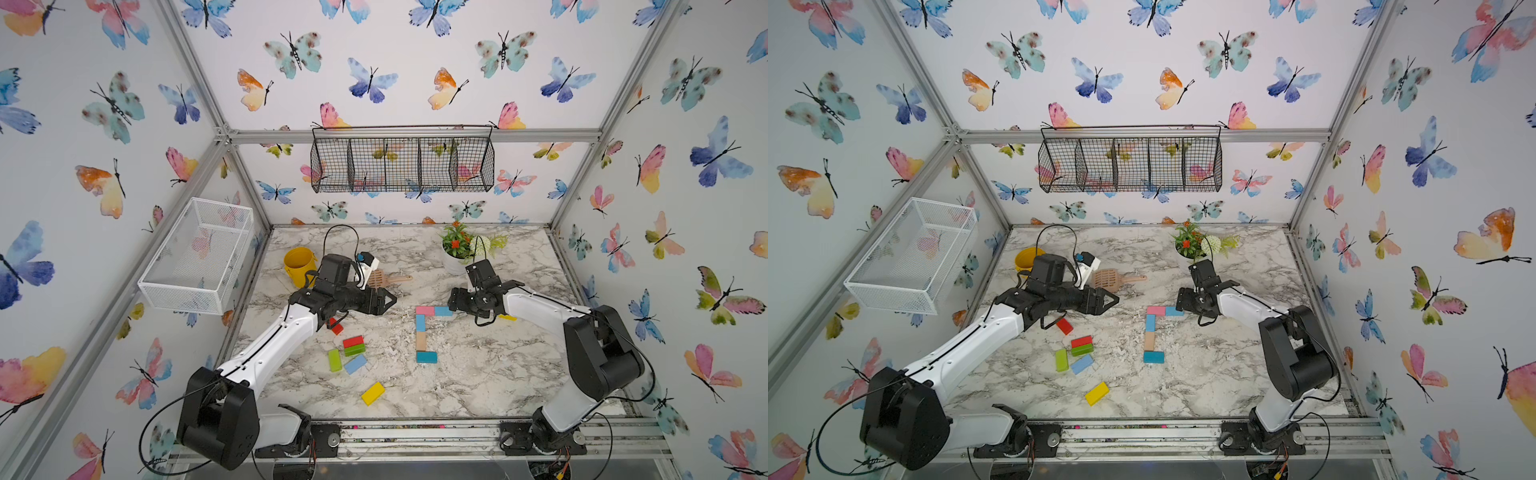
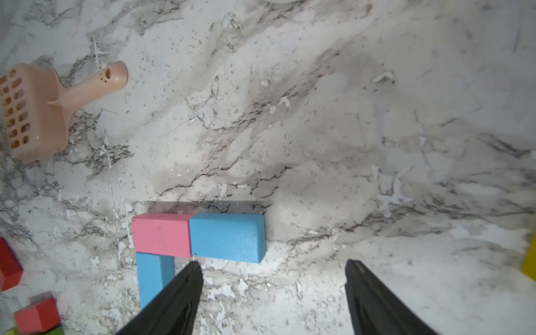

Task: Assemble the letter c with building blocks
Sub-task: Assemble the building block at the center of the board, then pick up the building block from the center of the board.

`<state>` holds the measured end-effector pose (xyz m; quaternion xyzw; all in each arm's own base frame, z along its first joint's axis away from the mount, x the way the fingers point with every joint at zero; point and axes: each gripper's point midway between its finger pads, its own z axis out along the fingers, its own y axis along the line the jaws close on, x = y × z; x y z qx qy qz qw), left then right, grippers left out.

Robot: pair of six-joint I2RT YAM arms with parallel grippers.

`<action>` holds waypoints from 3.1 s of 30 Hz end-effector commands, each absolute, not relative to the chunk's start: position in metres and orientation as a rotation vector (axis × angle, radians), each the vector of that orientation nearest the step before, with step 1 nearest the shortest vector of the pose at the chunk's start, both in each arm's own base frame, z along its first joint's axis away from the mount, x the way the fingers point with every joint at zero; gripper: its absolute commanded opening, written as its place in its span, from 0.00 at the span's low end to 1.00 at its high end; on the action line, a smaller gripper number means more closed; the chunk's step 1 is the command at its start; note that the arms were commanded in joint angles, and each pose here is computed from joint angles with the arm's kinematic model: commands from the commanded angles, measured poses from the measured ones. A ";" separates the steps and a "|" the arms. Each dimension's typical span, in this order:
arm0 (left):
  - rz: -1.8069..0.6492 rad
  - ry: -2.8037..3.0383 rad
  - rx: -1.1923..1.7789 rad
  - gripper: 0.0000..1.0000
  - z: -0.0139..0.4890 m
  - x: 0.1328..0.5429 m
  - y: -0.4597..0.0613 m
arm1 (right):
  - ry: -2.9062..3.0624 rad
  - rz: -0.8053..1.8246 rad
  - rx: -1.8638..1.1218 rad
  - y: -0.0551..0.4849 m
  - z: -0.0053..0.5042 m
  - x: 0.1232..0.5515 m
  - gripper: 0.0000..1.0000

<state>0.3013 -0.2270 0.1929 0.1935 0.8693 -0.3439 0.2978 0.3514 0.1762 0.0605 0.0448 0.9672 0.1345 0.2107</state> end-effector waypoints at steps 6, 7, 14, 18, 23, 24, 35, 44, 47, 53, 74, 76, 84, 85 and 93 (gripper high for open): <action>-0.899 2.295 0.529 0.81 0.196 0.301 -0.224 | 2.680 0.159 0.321 0.114 0.060 0.338 1.00; -0.895 2.295 0.528 0.81 0.195 0.302 -0.224 | 2.674 0.141 0.340 0.107 0.062 0.338 1.00; -0.897 2.301 0.527 0.81 0.194 0.302 -0.224 | 2.658 0.055 0.428 0.069 0.065 0.339 1.00; -0.892 2.303 0.528 0.81 0.193 0.302 -0.223 | 2.637 0.042 0.469 0.053 0.067 0.340 1.00; -0.895 2.302 0.527 0.81 0.193 0.302 -0.223 | 2.645 0.023 0.484 0.039 0.066 0.342 0.93; -0.896 2.304 0.528 0.81 0.193 0.301 -0.224 | 2.654 0.029 0.483 0.037 0.064 0.343 0.92; -0.891 2.301 0.530 0.81 0.193 0.300 -0.222 | 2.737 0.028 0.409 0.036 0.044 0.346 0.80; -0.884 2.311 0.527 0.81 0.189 0.299 -0.221 | 2.738 -0.035 0.392 0.027 0.041 0.349 0.78; -0.886 2.312 0.528 0.81 0.189 0.300 -0.222 | 2.745 -0.056 0.382 0.025 0.040 0.349 0.78; -0.889 2.314 0.528 0.81 0.189 0.301 -0.223 | 2.760 -0.062 0.364 0.022 0.035 0.351 0.77; -0.919 2.326 0.498 0.81 0.192 0.294 -0.222 | 2.790 -0.042 0.349 0.020 0.024 0.351 0.74; -0.913 2.324 0.494 0.81 0.193 0.292 -0.220 | 2.789 -0.042 0.346 0.020 0.024 0.351 0.74; -0.886 2.348 0.495 0.81 0.181 0.291 -0.217 | 2.788 -0.034 0.342 0.021 0.023 0.351 0.65; -0.887 2.349 0.495 0.81 0.181 0.291 -0.217 | 2.790 -0.033 0.340 0.021 0.023 0.351 0.64; -0.889 2.341 0.496 0.81 0.183 0.292 -0.217 | 2.730 0.113 0.332 0.035 0.051 0.348 0.60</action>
